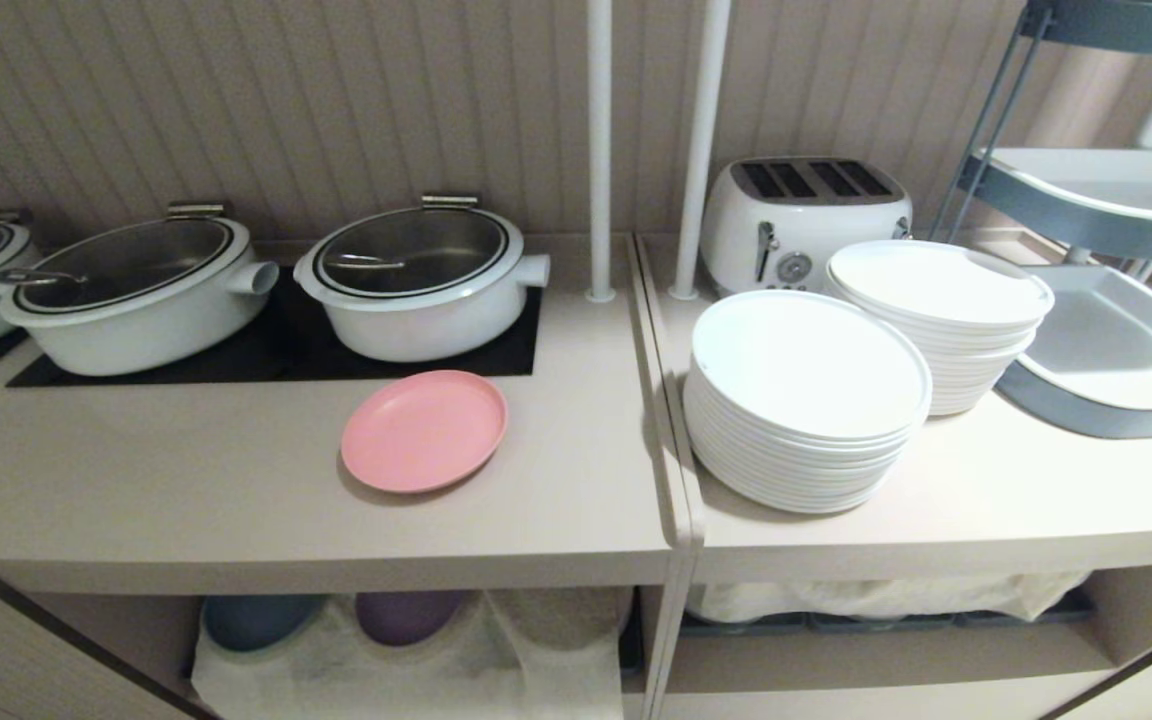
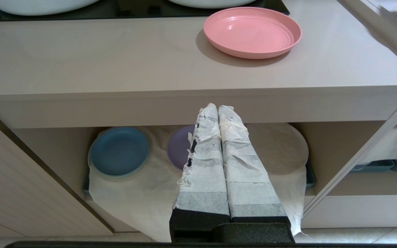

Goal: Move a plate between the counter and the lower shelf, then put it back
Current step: Pick up the plate

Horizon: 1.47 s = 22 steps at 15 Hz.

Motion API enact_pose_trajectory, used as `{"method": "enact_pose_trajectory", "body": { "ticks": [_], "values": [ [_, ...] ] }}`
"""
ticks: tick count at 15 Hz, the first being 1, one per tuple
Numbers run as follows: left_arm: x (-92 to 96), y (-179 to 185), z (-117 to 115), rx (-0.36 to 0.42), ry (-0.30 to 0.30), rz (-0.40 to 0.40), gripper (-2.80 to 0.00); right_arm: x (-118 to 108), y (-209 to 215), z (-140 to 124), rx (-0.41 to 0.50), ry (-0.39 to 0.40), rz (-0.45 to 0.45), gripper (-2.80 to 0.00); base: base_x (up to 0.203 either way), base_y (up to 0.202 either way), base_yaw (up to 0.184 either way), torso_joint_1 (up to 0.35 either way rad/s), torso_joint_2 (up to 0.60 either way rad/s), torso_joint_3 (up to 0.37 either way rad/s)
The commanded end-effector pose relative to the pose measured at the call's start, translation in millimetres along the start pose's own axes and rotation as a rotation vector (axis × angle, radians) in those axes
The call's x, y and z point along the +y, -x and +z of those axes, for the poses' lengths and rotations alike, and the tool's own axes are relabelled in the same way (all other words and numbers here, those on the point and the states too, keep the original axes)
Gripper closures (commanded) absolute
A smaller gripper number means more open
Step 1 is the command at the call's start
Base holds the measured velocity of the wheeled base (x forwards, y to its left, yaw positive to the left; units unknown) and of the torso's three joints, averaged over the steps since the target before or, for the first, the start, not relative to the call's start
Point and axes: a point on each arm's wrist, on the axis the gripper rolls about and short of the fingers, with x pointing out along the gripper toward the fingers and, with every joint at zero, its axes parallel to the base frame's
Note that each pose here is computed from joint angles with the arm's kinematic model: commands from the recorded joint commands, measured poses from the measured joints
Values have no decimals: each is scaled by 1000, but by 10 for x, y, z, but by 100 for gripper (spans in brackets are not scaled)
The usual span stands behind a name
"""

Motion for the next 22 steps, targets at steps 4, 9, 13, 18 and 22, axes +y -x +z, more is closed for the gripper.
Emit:
{"method": "enact_pose_trajectory", "body": {
  "ticks": [4,9,13,18,22],
  "values": [
    [0,0,0,-1,2,0,0,0,0,0,0,0,0,0,0,0,0,0,0,0],
    [0,0,0,-1,2,0,0,0,0,0,0,0,0,0,0,0,0,0,0,0],
    [0,0,0,-1,2,0,0,0,0,0,0,0,0,0,0,0,0,0,0,0],
    [0,0,0,-1,2,0,0,0,0,0,0,0,0,0,0,0,0,0,0,0],
    [0,0,0,-1,2,0,0,0,0,0,0,0,0,0,0,0,0,0,0,0]
  ]
}}
